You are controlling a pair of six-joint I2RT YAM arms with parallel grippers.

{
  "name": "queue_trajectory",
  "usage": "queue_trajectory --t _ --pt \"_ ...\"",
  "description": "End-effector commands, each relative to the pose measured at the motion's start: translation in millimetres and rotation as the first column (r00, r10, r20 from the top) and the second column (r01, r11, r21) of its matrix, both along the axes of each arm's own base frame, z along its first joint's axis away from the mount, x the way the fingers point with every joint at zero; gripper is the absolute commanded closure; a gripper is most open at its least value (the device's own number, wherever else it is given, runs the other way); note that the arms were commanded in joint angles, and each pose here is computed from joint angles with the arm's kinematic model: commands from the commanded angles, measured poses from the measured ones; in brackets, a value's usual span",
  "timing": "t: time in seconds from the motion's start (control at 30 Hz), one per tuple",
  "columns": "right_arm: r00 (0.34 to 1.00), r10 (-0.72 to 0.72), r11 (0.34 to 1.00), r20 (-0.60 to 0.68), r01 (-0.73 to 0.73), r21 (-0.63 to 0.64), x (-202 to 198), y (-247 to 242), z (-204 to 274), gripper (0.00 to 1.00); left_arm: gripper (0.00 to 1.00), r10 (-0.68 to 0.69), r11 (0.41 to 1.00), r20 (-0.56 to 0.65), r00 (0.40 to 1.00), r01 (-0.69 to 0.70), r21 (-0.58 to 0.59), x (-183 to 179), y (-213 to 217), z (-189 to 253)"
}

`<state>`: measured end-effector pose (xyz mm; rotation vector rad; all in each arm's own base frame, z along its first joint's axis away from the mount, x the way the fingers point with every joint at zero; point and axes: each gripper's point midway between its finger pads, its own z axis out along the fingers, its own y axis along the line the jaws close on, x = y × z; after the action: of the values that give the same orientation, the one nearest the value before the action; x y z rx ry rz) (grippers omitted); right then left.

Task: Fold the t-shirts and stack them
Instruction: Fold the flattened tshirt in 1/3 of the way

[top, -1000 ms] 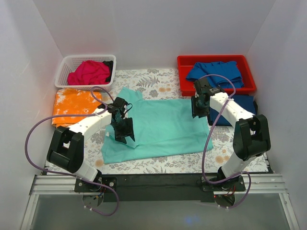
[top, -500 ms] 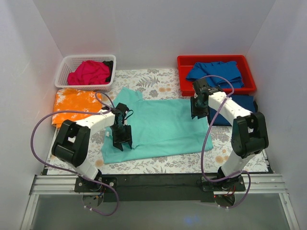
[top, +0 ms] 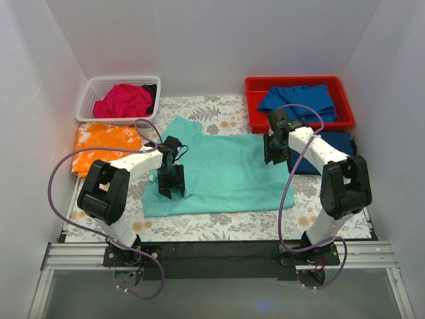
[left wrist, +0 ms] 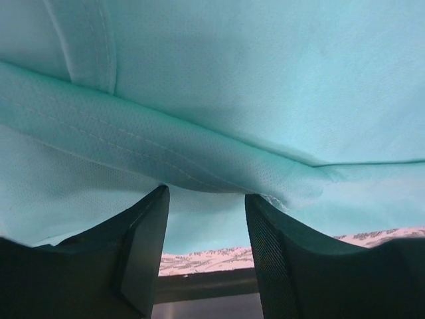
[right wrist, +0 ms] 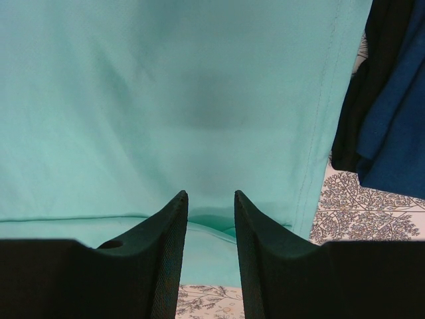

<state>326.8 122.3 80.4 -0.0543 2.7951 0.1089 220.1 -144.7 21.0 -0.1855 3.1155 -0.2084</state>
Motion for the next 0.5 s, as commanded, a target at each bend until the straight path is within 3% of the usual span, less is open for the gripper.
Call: queue_trajectory --t 0.0,0.47 --pt "0.999 -0.010 1.000 0.053 0.009 0.018 4 1 18 0.60 0.52 -0.015 1.000 0.151 0.988 0.012 0.024 40 -2 14" --pt "0.997 -0.025 1.000 0.071 0.023 0.021 6 1 22 0.60 0.52 -0.063 0.995 0.318 0.946 0.035 0.093 96 -2 13"
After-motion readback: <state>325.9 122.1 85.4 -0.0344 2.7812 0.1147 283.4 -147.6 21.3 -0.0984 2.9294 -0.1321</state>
